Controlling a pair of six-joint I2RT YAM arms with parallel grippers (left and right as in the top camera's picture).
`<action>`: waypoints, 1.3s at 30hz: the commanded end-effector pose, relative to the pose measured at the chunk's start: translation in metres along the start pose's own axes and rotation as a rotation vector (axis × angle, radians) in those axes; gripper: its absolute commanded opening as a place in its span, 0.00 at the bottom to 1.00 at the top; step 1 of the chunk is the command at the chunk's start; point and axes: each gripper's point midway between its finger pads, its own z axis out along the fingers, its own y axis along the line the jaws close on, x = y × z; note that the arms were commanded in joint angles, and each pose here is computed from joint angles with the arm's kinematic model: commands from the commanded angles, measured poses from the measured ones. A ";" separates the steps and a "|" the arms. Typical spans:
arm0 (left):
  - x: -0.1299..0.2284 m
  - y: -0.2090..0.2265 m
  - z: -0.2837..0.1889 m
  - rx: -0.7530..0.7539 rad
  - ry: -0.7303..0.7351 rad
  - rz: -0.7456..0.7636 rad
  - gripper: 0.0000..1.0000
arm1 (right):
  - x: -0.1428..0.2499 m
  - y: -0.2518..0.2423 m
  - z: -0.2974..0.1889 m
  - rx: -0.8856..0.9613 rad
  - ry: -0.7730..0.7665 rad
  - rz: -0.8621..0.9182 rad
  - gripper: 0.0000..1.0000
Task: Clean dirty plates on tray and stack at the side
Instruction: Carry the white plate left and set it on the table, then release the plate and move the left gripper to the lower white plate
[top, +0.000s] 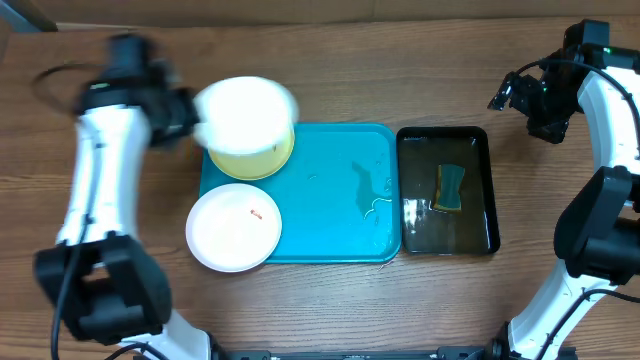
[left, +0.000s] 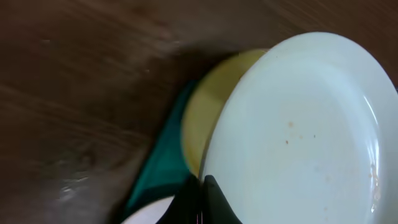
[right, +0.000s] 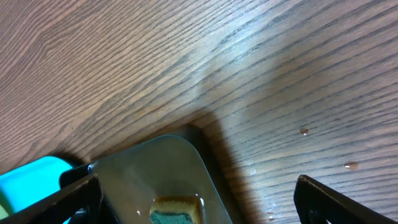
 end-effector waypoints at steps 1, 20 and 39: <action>-0.020 0.048 -0.031 0.035 -0.050 -0.173 0.04 | -0.007 0.006 -0.017 -0.018 -0.045 -0.005 1.00; -0.016 0.217 -0.005 -0.332 -0.215 -0.448 0.04 | -0.007 0.006 -0.017 -0.018 -0.045 -0.005 1.00; -0.003 0.088 0.017 0.312 -0.065 -0.225 0.61 | -0.007 0.006 -0.017 -0.018 -0.045 -0.005 1.00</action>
